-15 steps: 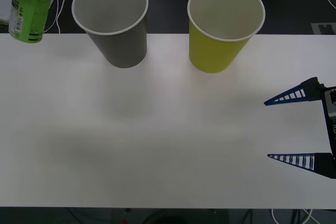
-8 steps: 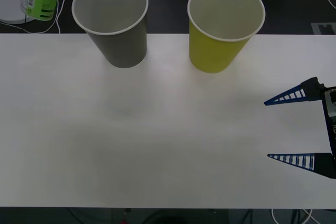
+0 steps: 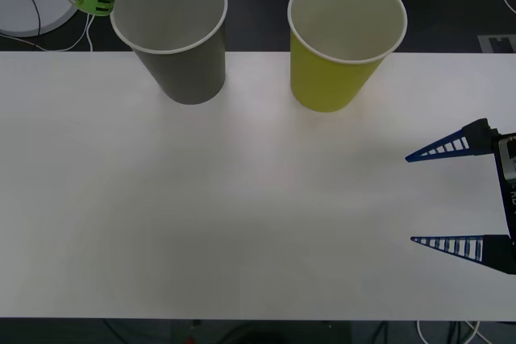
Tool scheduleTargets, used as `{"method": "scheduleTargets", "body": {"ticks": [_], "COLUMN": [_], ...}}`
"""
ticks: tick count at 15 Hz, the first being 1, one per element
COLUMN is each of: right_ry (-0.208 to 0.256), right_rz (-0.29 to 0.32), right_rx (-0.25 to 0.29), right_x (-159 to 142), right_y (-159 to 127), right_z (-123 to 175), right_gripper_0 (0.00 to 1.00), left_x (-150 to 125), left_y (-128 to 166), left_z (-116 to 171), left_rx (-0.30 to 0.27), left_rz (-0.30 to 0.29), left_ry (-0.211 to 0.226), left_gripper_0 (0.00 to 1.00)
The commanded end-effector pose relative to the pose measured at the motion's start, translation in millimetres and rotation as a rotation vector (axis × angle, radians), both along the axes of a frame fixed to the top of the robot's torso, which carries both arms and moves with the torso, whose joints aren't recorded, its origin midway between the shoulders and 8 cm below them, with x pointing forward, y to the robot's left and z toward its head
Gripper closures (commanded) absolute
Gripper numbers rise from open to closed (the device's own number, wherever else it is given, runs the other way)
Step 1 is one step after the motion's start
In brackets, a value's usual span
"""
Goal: Put the can into the green bin and the plastic bottle into the gray bin
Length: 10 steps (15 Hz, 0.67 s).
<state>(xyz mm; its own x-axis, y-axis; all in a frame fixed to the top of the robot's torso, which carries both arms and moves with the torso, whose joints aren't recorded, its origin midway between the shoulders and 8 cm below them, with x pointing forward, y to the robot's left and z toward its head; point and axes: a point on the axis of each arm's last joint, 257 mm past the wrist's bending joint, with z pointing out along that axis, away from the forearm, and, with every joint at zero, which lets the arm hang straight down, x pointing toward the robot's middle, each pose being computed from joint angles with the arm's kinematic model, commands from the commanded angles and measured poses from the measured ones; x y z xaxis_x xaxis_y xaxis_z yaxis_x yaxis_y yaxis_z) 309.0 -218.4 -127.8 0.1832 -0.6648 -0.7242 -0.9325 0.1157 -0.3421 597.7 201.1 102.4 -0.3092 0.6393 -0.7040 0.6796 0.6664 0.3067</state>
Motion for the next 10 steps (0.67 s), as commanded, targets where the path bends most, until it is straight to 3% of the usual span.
{"method": "scheduleTargets", "body": {"ticks": [1,5,10], "right_ry": [0.0,0.0,0.0], "right_rz": [0.0,0.0,0.0], "right_rx": [0.0,0.0,0.0], "right_x": [0.0,0.0,0.0], "right_y": [0.0,0.0,0.0], "right_z": [0.0,0.0,0.0], "right_gripper_0": [0.0,0.0,0.0], "left_x": [8.2,17.2,18.1], "left_y": [-11.0,-36.9,-49.6], "left_z": [5.6,-3.2,-8.1], "left_rx": [0.033,-0.032,-0.072], "left_rz": [0.003,-0.011,-0.021], "left_ry": [-0.01,0.02,0.047], "left_gripper_0": [1.0,1.0,1.0]}}
